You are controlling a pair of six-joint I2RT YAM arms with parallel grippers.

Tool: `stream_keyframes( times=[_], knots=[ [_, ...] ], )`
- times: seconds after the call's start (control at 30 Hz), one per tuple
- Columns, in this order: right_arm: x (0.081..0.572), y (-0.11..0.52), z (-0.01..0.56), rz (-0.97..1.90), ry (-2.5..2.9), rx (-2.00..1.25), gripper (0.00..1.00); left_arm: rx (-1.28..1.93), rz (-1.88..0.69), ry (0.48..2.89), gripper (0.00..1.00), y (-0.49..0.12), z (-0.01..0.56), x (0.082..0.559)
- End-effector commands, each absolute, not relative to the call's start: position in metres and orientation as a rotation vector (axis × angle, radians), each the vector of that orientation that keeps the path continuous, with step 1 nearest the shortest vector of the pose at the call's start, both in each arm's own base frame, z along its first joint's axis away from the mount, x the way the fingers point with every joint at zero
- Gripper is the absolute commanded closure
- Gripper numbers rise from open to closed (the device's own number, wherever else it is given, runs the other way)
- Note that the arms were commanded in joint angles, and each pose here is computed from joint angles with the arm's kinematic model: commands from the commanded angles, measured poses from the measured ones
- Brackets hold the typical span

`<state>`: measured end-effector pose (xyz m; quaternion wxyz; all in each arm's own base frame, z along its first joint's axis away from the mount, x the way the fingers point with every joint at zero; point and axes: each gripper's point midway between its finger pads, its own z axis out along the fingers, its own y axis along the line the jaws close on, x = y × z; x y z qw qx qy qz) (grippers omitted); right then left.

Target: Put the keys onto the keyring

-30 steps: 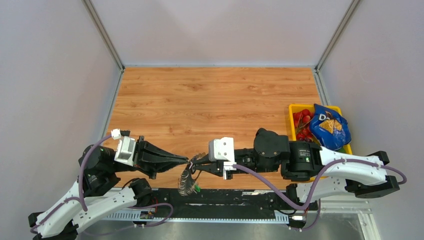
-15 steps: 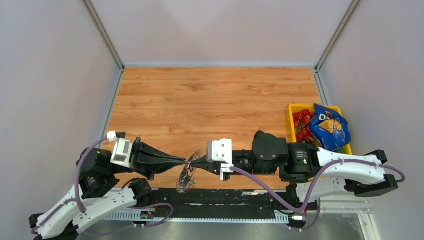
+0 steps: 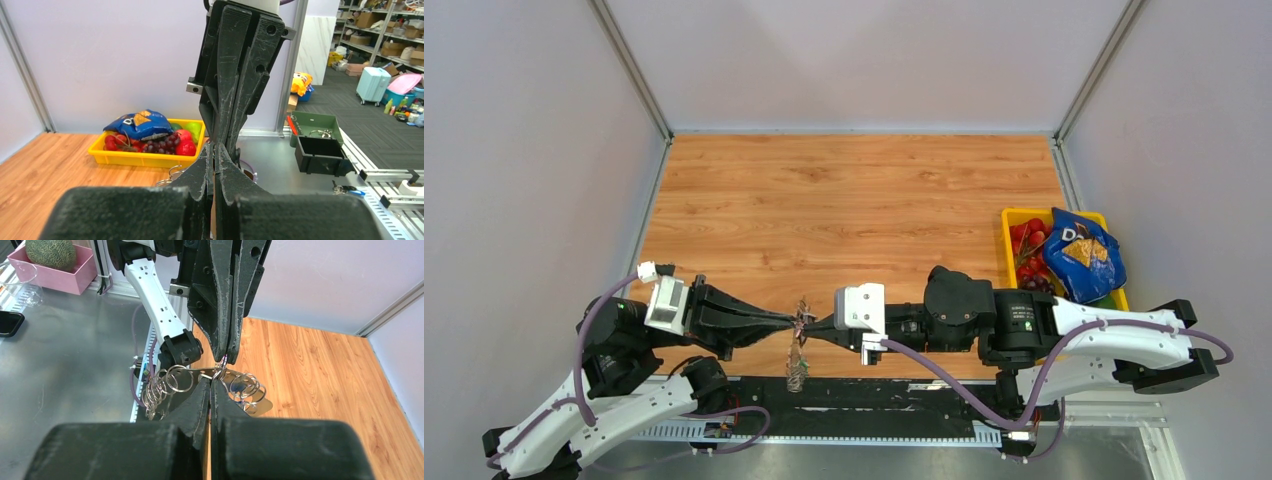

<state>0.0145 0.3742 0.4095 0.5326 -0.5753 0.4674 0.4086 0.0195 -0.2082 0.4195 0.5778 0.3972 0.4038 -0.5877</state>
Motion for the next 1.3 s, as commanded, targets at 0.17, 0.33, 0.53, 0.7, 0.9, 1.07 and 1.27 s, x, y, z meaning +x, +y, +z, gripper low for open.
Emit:
stream_keyframes(
  times=[0.17, 0.33, 0.53, 0.7, 0.9, 1.07, 1.27],
  knots=[
    [0.000, 0.379, 0.385, 1.001, 1.109, -1.475, 1.00, 0.839, -1.364, 0.821, 1.00, -0.196, 0.453, 0.019],
    [-0.003, 0.381, 0.383, 1.007, 1.104, -1.489, 1.00, 0.836, -1.363, 0.820, 1.00, -0.197, 0.454, 0.020],
    [0.001, 0.379, 0.392, 0.999, 1.106, -1.454, 0.97, 0.839, -1.363, 0.821, 1.00, -0.197, 0.453, 0.020],
    [0.003, 0.371, 0.403, 1.013, 1.112, -1.406, 0.68, 0.838, -1.353, 0.838, 1.00, -0.199, 0.450, 0.023],
    [0.019, 0.355, 0.411, 0.975, 1.159, -1.301, 0.58, 0.809, -1.319, 0.878, 1.00, -0.201, 0.446, 0.033],
    [0.035, 0.338, 0.412, 0.946, 1.216, -1.181, 0.51, 0.741, -1.254, 0.944, 1.00, -0.200, 0.442, 0.052],
    [0.036, 0.329, 0.393, 0.977, 1.280, -1.133, 0.46, 0.666, -1.198, 0.990, 1.00, -0.199, 0.443, 0.070]
  ],
)
